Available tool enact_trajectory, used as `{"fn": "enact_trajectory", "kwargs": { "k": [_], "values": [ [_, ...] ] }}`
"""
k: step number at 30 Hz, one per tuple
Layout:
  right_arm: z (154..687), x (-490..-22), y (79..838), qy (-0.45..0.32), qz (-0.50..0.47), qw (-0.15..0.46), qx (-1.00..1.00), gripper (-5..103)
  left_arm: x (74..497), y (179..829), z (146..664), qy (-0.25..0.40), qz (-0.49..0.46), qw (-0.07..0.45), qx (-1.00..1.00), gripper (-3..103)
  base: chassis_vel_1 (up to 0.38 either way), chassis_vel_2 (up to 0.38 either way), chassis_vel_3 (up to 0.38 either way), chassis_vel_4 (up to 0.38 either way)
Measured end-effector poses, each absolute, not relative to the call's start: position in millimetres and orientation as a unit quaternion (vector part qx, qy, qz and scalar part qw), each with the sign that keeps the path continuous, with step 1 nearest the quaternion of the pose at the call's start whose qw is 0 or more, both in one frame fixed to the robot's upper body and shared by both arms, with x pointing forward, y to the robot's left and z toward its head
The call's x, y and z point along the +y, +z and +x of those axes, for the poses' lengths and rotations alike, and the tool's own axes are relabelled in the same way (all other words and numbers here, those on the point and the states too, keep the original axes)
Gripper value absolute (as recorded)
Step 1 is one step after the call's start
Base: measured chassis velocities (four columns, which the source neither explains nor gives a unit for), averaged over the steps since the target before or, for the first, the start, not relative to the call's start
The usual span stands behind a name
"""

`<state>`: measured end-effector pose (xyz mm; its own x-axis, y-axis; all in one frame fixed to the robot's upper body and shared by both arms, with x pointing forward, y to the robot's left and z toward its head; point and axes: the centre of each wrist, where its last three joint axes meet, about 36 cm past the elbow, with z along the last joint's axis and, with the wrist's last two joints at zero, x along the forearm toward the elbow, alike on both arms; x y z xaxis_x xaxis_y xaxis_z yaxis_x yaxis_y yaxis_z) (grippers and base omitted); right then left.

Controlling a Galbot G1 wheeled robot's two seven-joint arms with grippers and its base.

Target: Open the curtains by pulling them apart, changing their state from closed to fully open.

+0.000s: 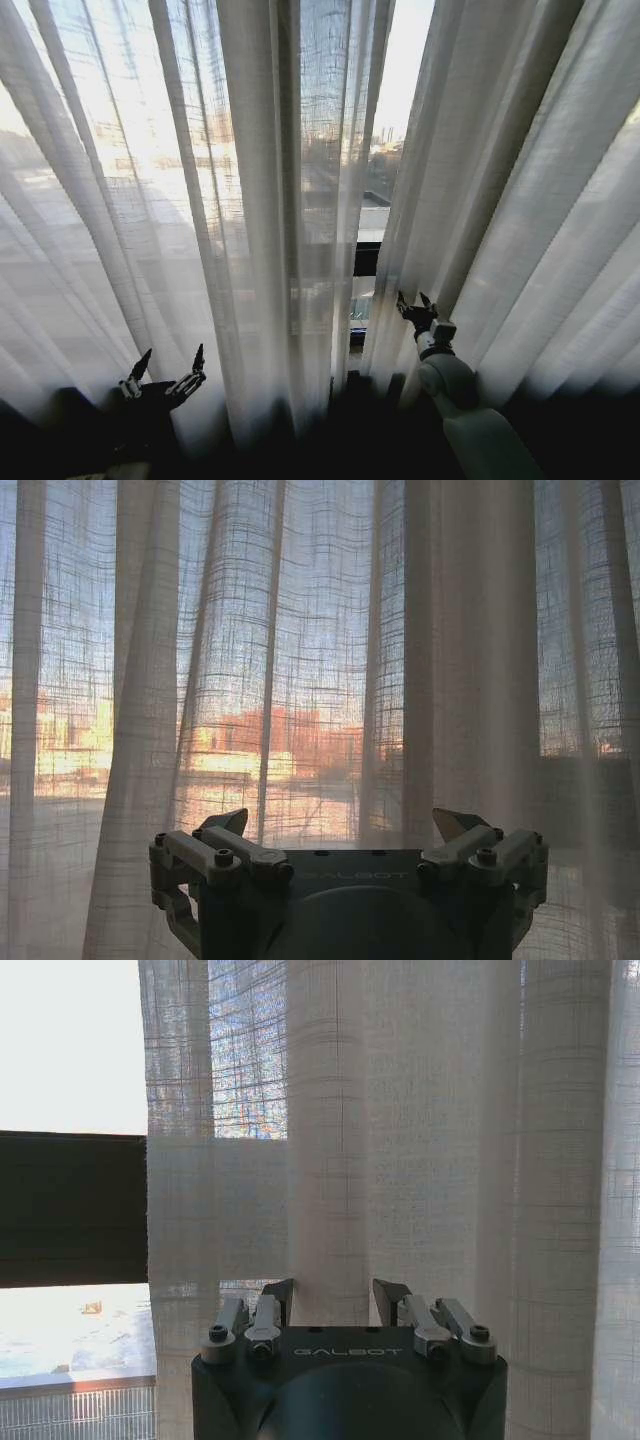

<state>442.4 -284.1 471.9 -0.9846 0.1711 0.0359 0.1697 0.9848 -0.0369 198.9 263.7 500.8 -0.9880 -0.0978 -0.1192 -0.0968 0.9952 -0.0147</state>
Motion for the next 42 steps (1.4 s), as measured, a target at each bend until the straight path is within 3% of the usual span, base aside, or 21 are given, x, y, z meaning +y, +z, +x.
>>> {"fn": "enact_trajectory", "kwargs": {
  "k": [8,12,13,14,42],
  "values": [
    [444.4,-276.6,469.1,0.011,-0.079,0.021,-0.997,21,263.2,499.5,196.4,0.002,-0.054,0.062,0.997,100,0.000,0.000,0.000,0.000],
    [444.3,-275.1,468.5,0.010,-0.078,0.021,-0.997,15,263.3,499.3,195.9,0.003,-0.056,0.063,0.996,100,0.000,0.000,0.000,0.000],
    [444.2,-273.3,468.0,0.009,-0.076,0.021,-0.997,5,263.3,499.1,195.4,0.004,-0.057,0.064,0.996,100,0.000,0.000,0.000,0.000],
    [444.1,-272.8,468.1,0.009,-0.076,0.021,-0.997,1,263.2,499.0,195.3,0.004,-0.057,0.064,0.996,100,0.000,0.000,0.000,0.000],
    [439.2,-269.2,469.0,-0.001,-0.070,0.023,-0.997,0,261.2,496.5,190.7,0.002,-0.066,0.068,0.996,100,-0.043,-0.045,0.045,0.039]
  ]
}}
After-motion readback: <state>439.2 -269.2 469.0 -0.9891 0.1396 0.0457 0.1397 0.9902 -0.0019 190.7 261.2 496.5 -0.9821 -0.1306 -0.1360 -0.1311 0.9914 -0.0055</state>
